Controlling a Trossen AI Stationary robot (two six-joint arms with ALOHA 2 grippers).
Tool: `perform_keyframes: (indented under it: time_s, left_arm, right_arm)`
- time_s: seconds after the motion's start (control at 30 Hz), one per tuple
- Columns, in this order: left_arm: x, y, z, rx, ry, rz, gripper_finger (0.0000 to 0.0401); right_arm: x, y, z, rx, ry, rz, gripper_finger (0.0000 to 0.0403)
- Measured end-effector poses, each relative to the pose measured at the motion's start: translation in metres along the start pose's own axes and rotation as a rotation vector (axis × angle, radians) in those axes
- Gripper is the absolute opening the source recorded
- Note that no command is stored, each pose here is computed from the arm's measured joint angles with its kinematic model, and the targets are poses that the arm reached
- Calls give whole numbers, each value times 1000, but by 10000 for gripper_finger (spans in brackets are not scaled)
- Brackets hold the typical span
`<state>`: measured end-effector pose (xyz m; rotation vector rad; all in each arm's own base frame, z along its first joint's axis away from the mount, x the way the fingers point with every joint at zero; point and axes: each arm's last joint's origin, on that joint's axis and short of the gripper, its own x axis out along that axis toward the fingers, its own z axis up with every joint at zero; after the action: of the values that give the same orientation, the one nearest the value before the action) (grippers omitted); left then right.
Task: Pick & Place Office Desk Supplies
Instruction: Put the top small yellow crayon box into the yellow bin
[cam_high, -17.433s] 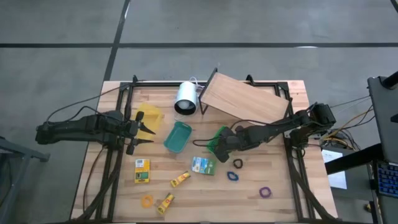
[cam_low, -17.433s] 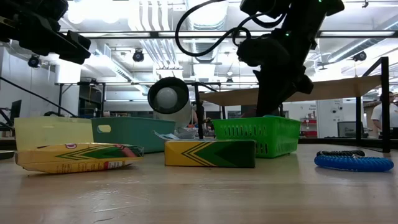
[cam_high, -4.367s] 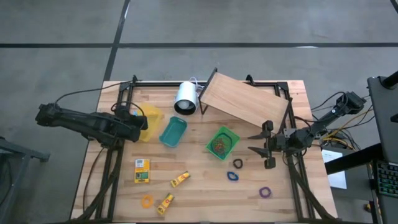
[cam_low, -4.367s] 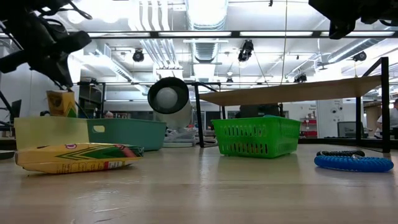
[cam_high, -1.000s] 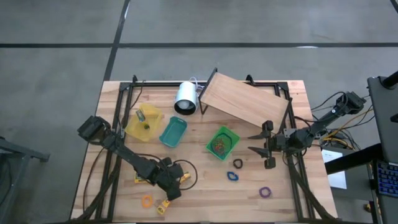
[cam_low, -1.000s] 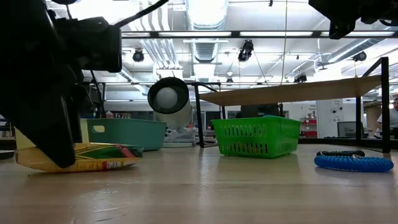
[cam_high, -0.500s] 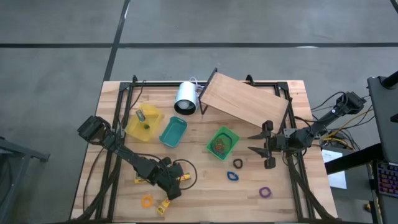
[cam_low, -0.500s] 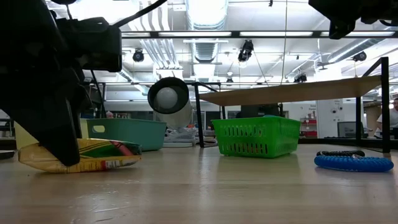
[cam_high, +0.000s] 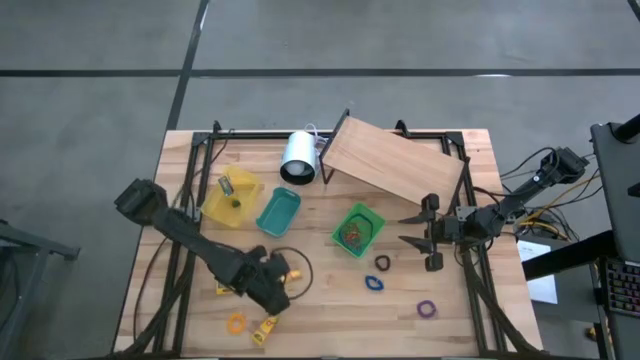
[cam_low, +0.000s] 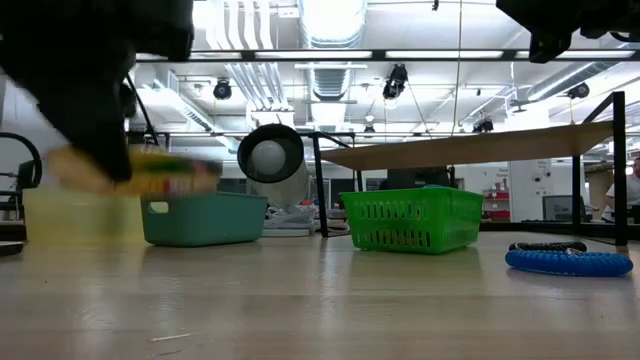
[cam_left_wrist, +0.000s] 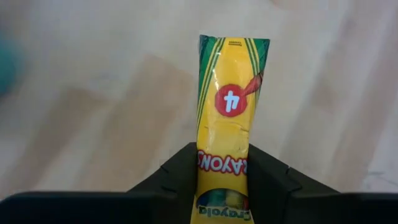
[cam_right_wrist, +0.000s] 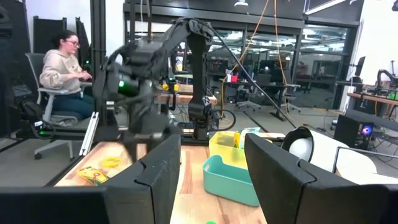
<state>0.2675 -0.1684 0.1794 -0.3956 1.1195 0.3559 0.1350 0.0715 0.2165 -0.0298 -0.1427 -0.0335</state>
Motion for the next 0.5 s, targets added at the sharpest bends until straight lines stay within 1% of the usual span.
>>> perform_keyframes:
  time_s: [0.07, 0.17, 0.3, 0.43, 0.5]
  left_arm:
    - [-16, 7, 3, -109, -35, 61, 119]
    - [-39, 25, 4, -281, -84, 162, 119]
    - [-67, 50, 0, -442, -123, 248, 119]
    - [-92, 76, -6, -632, -160, 346, 119]
    - [-104, 90, -7, -698, -208, 385, 119]
  right_arm:
    - [0, 0, 0, 0, 0, 0, 178]
    - [0, 0, 0, 0, 0, 0, 178]
    - [0, 0, 0, 0, 0, 0, 178]
    - [0, 0, 0, 0, -1, 0, 178]
    - [0, 0, 0, 0, 0, 0, 178]
